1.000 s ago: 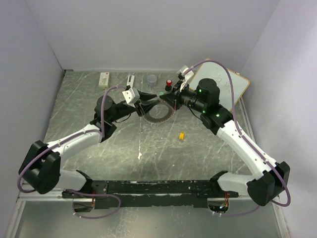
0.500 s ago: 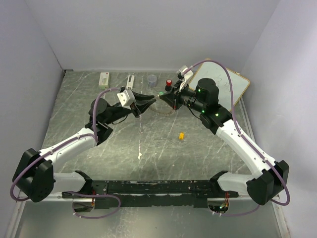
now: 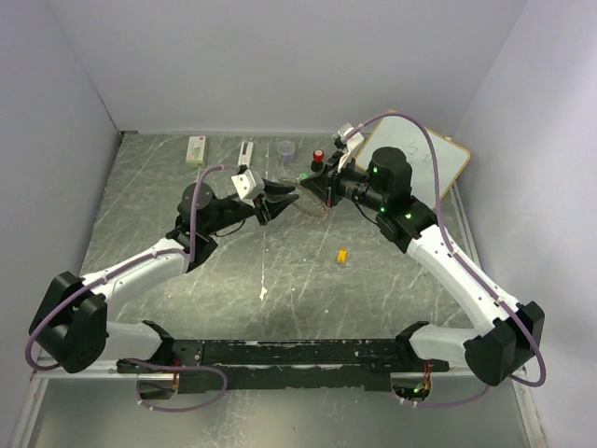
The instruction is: Put the keys on the keyring
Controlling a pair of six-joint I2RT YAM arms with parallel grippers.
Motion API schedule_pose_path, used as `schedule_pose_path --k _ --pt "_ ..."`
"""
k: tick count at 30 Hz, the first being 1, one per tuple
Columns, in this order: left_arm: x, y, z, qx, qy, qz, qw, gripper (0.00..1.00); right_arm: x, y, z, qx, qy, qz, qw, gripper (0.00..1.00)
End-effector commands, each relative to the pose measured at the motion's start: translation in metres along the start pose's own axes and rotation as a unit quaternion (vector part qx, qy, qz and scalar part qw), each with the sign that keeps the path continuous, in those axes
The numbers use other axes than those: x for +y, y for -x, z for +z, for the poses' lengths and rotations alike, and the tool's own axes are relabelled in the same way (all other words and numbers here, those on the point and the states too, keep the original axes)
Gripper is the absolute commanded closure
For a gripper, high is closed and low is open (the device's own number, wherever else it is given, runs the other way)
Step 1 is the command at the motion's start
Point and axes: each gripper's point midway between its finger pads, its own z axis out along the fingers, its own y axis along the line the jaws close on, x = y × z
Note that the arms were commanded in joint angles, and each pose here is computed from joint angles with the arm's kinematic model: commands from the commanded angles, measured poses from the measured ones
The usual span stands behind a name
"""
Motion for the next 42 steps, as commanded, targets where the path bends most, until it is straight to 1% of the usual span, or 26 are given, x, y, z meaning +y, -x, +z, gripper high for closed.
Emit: schedule_pose_path --k 1,6,15,34,39,40,42 --pt "0.004 0.007 0.010 -0.004 -0.001 0.009 1.000 0.64 0.005 0.029 0.000 -0.039 0.011 -0.016 0.999 1.00" --pt "0.007 0.004 0.015 -0.006 0.002 0.007 1.000 0.63 0.006 0.026 0.000 -0.035 0.013 -0.015 0.999 1.00" --pt "0.011 0.012 0.013 -0.022 0.017 0.011 1.000 0.61 0.007 0.023 0.000 -0.031 0.016 -0.015 0.999 1.00" --pt "0.011 0.024 0.020 -0.038 0.006 0.017 0.999 0.62 0.009 0.016 0.001 -0.024 0.024 -0.012 0.999 1.00" --pt "0.010 0.025 0.022 -0.041 0.002 0.017 0.999 0.68 0.009 0.014 0.002 -0.021 0.024 -0.012 0.999 1.00" --pt "0.010 0.025 0.023 -0.041 0.002 0.017 0.999 0.72 0.010 0.014 0.002 -0.021 0.025 -0.011 0.999 1.00" --pt "0.010 0.026 0.024 -0.041 0.000 0.017 0.999 0.85 0.010 0.014 0.001 -0.021 0.024 -0.011 0.999 1.00"
